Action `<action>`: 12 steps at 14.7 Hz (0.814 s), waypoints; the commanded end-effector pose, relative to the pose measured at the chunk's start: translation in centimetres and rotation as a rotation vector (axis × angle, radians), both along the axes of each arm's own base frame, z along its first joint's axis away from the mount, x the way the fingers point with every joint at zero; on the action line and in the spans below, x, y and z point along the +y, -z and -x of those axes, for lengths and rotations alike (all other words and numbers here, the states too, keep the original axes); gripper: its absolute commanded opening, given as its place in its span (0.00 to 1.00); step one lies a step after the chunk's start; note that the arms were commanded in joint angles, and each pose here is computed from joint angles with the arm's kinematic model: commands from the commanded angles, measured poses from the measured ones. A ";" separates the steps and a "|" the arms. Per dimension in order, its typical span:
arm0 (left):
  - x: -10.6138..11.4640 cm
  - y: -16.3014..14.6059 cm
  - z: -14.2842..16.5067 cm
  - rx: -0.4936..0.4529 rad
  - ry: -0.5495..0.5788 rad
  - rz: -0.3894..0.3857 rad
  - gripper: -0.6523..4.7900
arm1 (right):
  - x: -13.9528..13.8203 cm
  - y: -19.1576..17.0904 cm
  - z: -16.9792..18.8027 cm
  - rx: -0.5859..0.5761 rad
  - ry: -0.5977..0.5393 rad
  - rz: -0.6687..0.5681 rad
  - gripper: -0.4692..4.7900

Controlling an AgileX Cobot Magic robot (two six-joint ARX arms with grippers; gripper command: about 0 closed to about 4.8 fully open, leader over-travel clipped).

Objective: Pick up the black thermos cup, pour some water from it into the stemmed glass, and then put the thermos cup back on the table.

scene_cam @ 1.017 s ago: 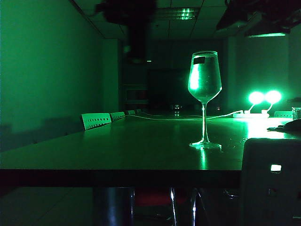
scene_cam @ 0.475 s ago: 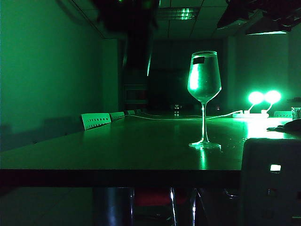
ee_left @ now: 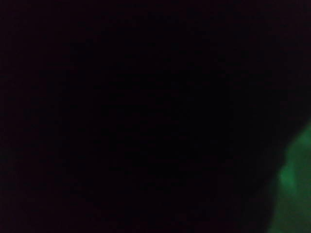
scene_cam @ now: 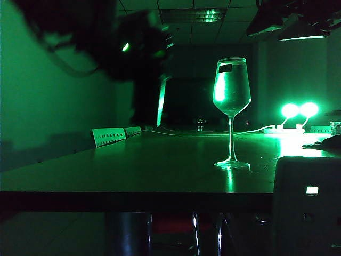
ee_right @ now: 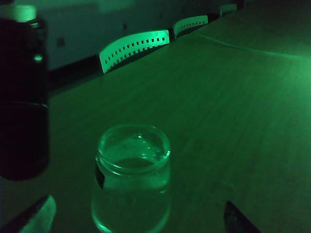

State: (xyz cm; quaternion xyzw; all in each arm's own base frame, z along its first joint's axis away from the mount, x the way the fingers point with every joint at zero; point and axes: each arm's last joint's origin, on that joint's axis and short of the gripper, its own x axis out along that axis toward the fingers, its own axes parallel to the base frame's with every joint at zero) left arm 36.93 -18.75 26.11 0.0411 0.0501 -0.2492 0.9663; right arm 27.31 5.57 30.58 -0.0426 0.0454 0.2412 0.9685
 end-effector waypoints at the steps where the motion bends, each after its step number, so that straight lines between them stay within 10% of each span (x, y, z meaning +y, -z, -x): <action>1: 2.4 0.8 -0.1 -0.079 -0.074 0.161 0.75 | 0.0 -0.3 0.0 -0.026 -0.002 0.005 1.00; 12: 3.0 7.5 -2.5 -0.033 -0.123 0.144 0.75 | 0.1 -0.4 -0.2 -0.052 -0.008 0.019 1.00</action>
